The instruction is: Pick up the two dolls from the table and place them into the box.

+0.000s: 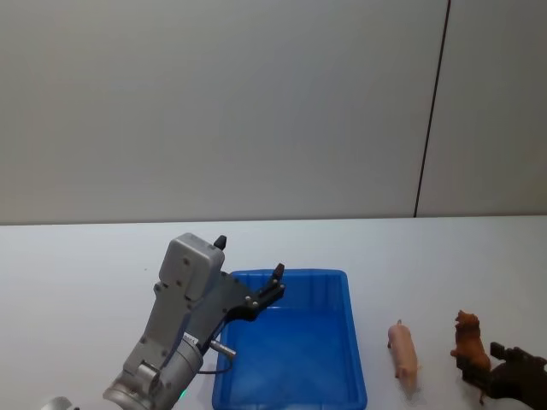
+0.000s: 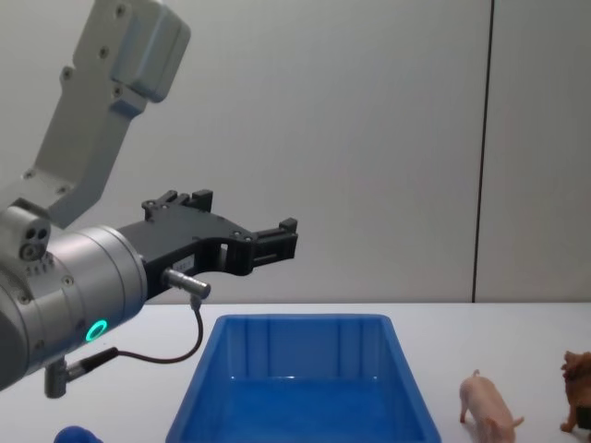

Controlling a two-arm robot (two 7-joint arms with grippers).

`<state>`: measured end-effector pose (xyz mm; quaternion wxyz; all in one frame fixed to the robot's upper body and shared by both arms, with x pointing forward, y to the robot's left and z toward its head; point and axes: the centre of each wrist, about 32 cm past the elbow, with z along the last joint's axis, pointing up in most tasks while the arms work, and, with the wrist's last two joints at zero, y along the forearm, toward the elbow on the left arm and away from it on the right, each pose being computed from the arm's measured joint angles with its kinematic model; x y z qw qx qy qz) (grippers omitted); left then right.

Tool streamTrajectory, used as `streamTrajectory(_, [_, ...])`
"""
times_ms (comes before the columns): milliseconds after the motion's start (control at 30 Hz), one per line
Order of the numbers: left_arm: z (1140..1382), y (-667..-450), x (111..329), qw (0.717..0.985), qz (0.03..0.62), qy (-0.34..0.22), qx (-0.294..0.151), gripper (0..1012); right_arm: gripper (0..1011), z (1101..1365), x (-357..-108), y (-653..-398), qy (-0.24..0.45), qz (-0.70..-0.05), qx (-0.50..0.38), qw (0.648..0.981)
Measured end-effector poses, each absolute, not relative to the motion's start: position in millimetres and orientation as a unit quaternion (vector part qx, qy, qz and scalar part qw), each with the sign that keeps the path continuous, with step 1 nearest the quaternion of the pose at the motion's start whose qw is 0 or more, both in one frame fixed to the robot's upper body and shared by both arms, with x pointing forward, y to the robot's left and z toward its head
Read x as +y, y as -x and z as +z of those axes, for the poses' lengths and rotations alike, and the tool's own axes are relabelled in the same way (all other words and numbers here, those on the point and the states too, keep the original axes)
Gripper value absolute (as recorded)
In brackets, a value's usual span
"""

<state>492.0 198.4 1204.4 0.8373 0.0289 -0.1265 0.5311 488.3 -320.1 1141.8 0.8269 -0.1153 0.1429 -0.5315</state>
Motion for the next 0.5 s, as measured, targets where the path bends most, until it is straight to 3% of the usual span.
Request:
streamTrajectory(300, [1204.4,-492.0,198.4,0.837,0.531,-0.029,-0.126,1001,461,1140.3,-322.3,-492.9,0.115,-0.523,0.166,0.828])
streamTrajectory(500, [1204.4,-492.0,198.4,0.837,0.531,-0.029,-0.126,1001,310,1142.6,-323.8,-494.7,0.108,-0.521,0.168,0.830])
